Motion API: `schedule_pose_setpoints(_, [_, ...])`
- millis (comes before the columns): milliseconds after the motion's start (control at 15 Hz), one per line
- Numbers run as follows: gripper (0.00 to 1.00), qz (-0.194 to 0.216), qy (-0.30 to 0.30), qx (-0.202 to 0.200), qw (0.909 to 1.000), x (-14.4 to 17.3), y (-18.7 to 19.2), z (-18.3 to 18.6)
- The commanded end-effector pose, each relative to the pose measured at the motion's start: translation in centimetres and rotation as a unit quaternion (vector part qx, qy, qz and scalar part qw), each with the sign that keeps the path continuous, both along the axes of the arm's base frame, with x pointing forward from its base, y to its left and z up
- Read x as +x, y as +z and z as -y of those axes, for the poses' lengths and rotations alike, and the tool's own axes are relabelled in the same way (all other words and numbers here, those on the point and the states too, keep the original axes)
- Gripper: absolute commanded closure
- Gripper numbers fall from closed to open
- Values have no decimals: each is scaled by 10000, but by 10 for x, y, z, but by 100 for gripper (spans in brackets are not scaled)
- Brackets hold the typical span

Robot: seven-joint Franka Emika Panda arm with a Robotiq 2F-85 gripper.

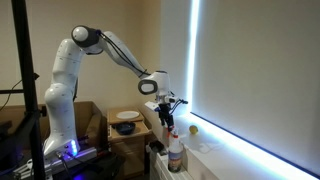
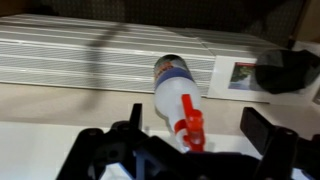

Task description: Put the spray bottle on the window sill

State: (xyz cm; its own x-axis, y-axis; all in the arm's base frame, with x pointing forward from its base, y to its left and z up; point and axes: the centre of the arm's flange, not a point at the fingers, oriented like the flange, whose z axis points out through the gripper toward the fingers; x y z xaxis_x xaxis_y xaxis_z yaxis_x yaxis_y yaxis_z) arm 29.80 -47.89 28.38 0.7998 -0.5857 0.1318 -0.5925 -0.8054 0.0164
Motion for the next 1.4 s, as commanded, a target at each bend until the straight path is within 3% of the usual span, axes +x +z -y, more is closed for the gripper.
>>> schedule_pose_setpoints(0, [0, -123, -29, -150, 9998, 1, -10, 6])
schedule_pose_setpoints(200, [0, -227, 17, -254, 9994, 8, -26, 10])
schedule_pose_setpoints(800, [0, 515, -282, -620, 9963, 53, -25, 15])
schedule_pose_setpoints(1067, [0, 454, -211, -564, 9972, 51, -17, 5])
schedule_pose_setpoints(1333, [0, 574, -418, -884, 9935, 65, -39, 9])
